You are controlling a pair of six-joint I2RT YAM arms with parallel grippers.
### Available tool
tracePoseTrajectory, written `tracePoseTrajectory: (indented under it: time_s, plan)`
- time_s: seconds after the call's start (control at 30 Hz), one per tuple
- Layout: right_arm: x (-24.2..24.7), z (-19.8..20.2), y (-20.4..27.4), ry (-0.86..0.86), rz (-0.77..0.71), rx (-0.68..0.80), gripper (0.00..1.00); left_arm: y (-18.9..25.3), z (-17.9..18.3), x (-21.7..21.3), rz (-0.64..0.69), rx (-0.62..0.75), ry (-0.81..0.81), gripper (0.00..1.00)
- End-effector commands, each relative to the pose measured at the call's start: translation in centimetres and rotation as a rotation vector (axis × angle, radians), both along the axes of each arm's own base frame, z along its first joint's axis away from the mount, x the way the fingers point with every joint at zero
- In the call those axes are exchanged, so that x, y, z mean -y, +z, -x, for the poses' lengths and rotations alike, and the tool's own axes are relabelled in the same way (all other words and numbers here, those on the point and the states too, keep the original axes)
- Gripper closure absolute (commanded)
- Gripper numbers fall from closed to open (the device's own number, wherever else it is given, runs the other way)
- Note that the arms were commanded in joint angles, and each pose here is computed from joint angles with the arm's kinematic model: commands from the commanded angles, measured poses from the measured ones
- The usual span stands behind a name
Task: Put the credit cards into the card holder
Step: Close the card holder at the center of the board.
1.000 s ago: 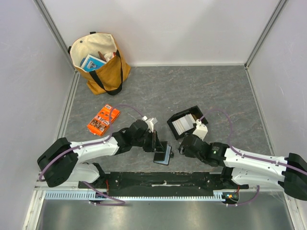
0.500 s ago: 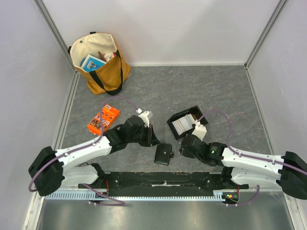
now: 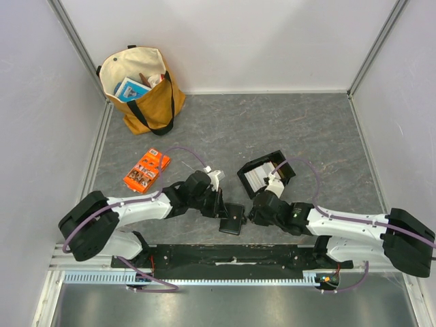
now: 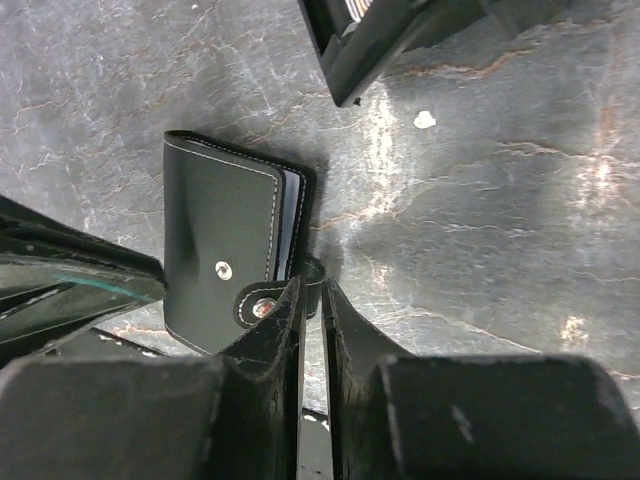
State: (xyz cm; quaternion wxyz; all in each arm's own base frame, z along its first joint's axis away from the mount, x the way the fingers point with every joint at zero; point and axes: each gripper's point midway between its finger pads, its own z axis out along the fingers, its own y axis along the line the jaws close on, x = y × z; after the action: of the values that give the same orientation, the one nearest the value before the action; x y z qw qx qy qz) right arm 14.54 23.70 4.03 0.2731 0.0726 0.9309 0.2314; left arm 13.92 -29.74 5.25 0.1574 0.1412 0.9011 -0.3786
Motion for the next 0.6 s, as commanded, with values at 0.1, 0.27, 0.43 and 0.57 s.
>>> tracePoseTrajectory:
  time_s: [0.1,0.27,0.43,0.57]
  plan:
    - [-1.8,-0.1,0.4,0.044,-0.058,-0.001,0.84,-1.0,-0.3,0.7,-0.009,0.029,-0.048,0.88]
    - [-2.4,0.1,0.2,0.063,-0.072,-0.015,0.86,-1.7,-0.2,0.3,-0.032,0.026,-0.036,0.88]
    - [-2.6,0.1,0.1,0.069,-0.074,-0.022,0.88,-1.9,-0.2,0.4,-0.037,0.024,-0.038,0.89]
    - [-2.9,0.2,0.5,0.081,-0.080,-0.020,0.90,-2.0,-0.1,0.4,-0.040,0.023,-0.040,0.89]
